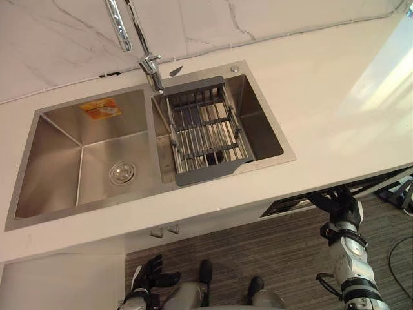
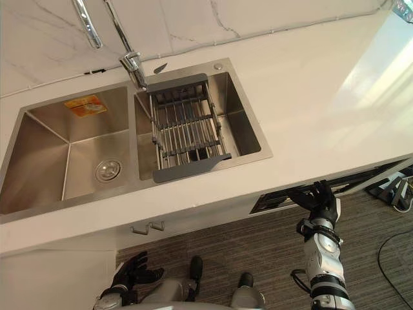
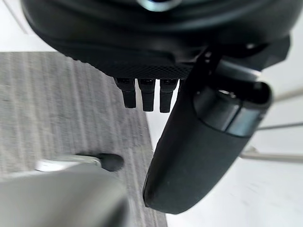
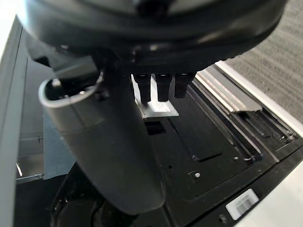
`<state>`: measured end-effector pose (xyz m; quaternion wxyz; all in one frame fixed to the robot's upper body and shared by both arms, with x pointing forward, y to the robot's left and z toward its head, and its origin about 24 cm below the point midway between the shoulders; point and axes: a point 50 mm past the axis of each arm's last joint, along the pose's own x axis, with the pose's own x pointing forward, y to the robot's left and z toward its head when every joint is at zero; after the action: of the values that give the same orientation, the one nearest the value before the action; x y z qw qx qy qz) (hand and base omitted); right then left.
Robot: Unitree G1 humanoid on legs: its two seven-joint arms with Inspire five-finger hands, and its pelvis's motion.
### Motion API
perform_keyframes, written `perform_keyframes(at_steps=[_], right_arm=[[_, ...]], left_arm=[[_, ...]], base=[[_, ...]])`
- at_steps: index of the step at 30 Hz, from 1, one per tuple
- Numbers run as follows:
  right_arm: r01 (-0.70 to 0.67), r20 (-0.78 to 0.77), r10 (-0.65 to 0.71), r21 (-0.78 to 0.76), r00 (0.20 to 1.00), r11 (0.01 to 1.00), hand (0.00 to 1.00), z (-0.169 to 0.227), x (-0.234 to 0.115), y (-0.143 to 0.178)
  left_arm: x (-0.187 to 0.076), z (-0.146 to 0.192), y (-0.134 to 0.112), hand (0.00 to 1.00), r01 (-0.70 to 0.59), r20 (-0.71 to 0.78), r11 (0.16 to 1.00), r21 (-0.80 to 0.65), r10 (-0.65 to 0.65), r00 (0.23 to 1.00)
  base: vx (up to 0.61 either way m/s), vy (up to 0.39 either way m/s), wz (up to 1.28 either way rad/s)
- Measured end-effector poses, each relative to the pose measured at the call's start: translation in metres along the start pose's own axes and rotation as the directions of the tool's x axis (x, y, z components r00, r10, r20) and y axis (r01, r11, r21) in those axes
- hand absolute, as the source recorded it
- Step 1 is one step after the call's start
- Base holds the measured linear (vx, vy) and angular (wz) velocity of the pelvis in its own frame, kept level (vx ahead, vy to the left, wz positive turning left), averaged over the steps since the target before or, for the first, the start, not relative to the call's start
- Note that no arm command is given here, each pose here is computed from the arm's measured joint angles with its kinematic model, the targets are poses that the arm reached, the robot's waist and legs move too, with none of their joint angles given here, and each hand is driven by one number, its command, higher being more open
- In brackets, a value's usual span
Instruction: Walk over to the sink, pick up the cup, carry it to the dishwasher, place the cup inside the dishwasher, then close the dishwasher door
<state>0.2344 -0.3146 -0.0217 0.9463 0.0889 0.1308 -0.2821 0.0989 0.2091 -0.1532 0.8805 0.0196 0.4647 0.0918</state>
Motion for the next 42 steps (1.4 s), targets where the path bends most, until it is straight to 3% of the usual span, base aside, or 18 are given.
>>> perform_keyframes(at_steps=[8,15,19,25,34,42], right_arm=[[0.01,-0.011,-0.011,-0.079,1.0,0.997,0.9,0.004,0.008,-0.002],[-0.067,-0.013,0.065,-0.201,0.998,0.977,0.9,0.003,-0.001,0.002],[-0.264,-0.086,0.25,-0.268,0.964,0.926,0.9,-0.025,-0.032,0.013],[-0.376,-0.258,0.314,-0.246,0.914,0.893,0.9,-0.082,-0.071,0.031],[-0.297,-0.512,0.129,-0.261,0.849,0.918,0.9,-0.148,-0.107,0.006],[-0.16,-0.595,-0.032,-0.267,0.803,0.95,0.9,-0.167,-0.121,-0.024]], left_arm=[[-0.002,-0.003,0.001,0.9,0.0,-0.002,1.0,0.006,0.0,1.0],[-0.001,-0.002,0.002,0.9,-0.011,-0.001,1.0,0.013,0.011,1.0],[-0.001,-0.001,0.004,0.9,-0.016,-0.005,1.0,0.022,0.016,1.0],[0.0,0.001,0.006,0.9,-0.017,-0.008,0.999,0.039,0.017,1.0],[-0.001,-0.003,0.016,0.9,-0.037,-0.026,0.998,0.058,0.038,0.999],[-0.002,-0.006,0.016,0.9,-0.04,-0.039,0.998,0.053,0.042,0.998]], base=[[-0.05,0.022,0.07],[0.0,0.0,0.0],[0.01,-0.005,0.0],[0.0,0.006,0.03],[-0.02,0.011,-0.04],[-0.05,-0.003,-0.01]])
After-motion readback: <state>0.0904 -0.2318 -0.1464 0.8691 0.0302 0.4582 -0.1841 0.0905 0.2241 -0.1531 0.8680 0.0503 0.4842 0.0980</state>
